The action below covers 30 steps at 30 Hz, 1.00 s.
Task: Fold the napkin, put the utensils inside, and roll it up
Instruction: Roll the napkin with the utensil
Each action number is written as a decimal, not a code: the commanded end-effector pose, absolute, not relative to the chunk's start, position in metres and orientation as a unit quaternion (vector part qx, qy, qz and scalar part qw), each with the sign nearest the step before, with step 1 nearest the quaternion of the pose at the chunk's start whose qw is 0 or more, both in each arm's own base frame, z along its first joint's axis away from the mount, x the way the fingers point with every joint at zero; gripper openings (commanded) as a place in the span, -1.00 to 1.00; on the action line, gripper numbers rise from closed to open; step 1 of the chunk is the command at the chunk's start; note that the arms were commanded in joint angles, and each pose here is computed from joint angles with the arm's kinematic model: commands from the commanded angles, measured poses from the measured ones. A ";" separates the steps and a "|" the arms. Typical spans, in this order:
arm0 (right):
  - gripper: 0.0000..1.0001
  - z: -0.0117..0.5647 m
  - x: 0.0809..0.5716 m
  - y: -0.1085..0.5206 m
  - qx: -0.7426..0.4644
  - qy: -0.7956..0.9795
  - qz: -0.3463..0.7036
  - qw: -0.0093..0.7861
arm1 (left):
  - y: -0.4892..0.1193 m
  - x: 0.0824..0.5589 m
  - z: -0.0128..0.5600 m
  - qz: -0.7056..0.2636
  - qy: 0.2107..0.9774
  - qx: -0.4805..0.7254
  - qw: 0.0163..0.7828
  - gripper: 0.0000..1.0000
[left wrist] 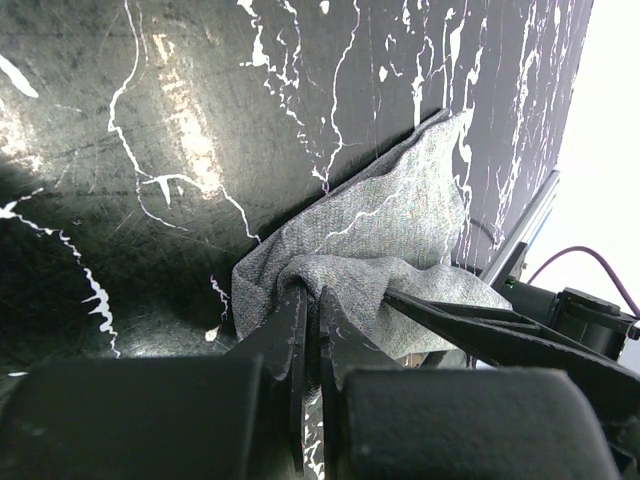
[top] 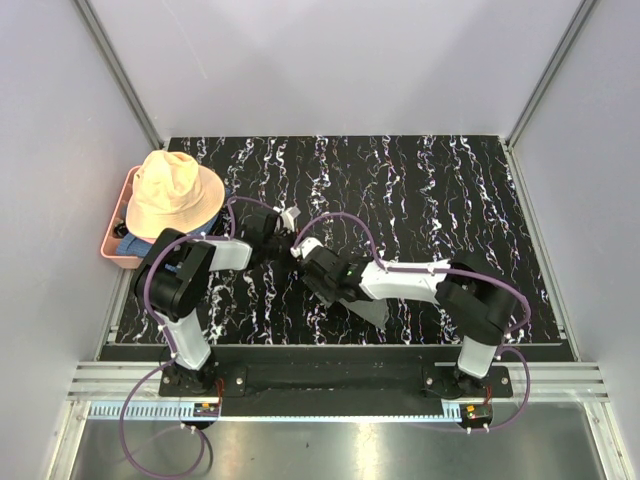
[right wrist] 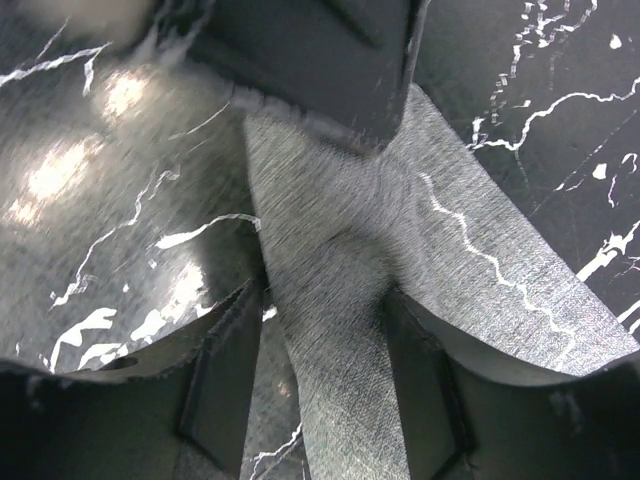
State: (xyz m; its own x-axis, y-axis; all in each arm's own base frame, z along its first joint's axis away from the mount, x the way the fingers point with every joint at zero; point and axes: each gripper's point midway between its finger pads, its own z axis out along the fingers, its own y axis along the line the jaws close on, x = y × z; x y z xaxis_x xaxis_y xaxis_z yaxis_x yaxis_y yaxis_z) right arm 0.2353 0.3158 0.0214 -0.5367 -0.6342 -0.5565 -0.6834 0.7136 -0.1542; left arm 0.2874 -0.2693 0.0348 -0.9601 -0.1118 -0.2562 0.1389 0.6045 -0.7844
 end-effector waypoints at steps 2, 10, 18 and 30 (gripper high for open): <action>0.03 -0.026 0.214 0.286 -0.331 0.923 0.056 0.185 | -0.270 0.302 0.066 -0.446 0.875 0.019 0.186 -0.50; -0.33 -0.008 0.196 0.315 -0.341 0.902 0.225 0.140 | -0.230 0.318 0.078 -0.411 0.877 -0.025 0.248 0.29; -0.39 0.026 0.196 0.335 -0.338 0.854 0.380 0.112 | -0.219 0.303 0.080 -0.427 0.861 -0.026 0.273 0.32; -0.40 0.038 0.225 0.337 -0.301 0.816 0.490 0.063 | -0.234 0.276 0.085 -0.482 0.834 0.027 0.268 0.22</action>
